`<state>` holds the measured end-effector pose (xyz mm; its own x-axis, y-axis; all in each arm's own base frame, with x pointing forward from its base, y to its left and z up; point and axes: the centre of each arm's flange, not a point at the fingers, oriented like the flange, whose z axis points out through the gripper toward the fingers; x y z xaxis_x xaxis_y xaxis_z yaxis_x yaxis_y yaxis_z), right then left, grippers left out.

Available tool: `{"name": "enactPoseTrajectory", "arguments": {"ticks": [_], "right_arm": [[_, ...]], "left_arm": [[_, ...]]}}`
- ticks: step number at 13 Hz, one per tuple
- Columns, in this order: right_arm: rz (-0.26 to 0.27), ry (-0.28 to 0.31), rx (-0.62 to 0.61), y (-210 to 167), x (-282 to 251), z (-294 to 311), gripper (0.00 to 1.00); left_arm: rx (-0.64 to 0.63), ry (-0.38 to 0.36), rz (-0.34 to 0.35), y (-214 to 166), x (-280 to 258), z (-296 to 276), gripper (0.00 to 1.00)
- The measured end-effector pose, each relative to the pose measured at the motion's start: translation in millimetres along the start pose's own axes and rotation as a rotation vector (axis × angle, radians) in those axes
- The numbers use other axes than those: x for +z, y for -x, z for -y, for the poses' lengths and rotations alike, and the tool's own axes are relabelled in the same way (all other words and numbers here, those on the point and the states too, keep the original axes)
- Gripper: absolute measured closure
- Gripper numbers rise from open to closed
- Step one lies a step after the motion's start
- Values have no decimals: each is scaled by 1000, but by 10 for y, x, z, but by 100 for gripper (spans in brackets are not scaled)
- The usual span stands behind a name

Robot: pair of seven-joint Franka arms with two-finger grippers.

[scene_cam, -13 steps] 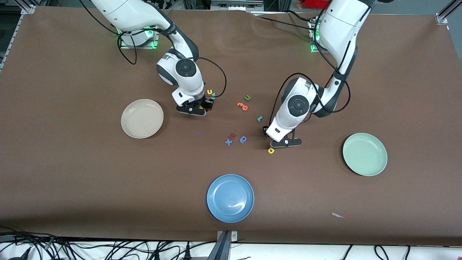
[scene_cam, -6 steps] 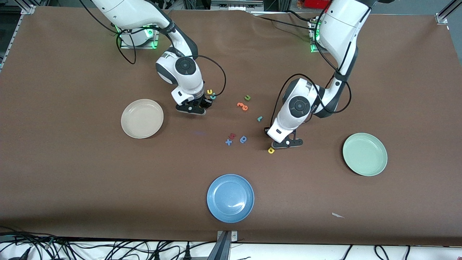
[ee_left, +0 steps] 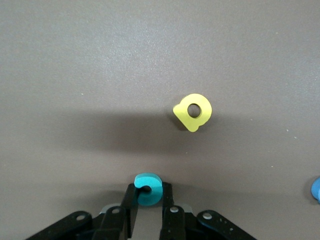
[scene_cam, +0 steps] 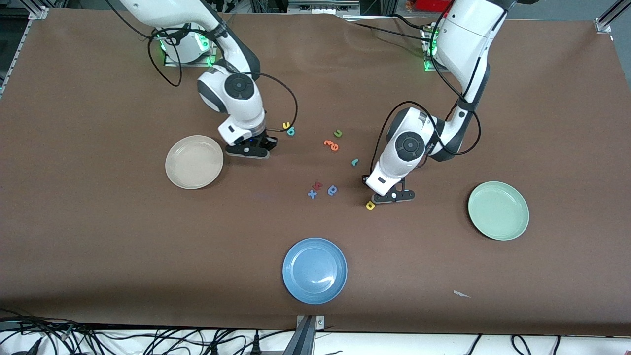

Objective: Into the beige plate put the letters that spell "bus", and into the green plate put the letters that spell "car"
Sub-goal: 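Grasp the yellow s with the right gripper while the left gripper grasps teal c, then drop the s on the white plate while the left gripper drops c on green plate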

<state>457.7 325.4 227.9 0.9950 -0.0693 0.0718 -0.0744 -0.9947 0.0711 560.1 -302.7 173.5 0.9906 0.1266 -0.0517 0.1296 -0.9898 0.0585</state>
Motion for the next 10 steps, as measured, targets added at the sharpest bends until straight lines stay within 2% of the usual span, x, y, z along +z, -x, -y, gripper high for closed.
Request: {"name": "enactPoseTrajectory", "arguments": {"ticks": [5,8,10], "right_arm": [[47,115,-180,-435,-280,-851,78],[85,140,-234,-639,-301,-1368,78],[110,146,-247,-642,-233,-1523,78]], "left_arm": [[17,-36,-20,-179,-191,83,76],[33,-64,-32,-508,-618,396,76],[70,-64,-32,-705,-805,774,76]]}}
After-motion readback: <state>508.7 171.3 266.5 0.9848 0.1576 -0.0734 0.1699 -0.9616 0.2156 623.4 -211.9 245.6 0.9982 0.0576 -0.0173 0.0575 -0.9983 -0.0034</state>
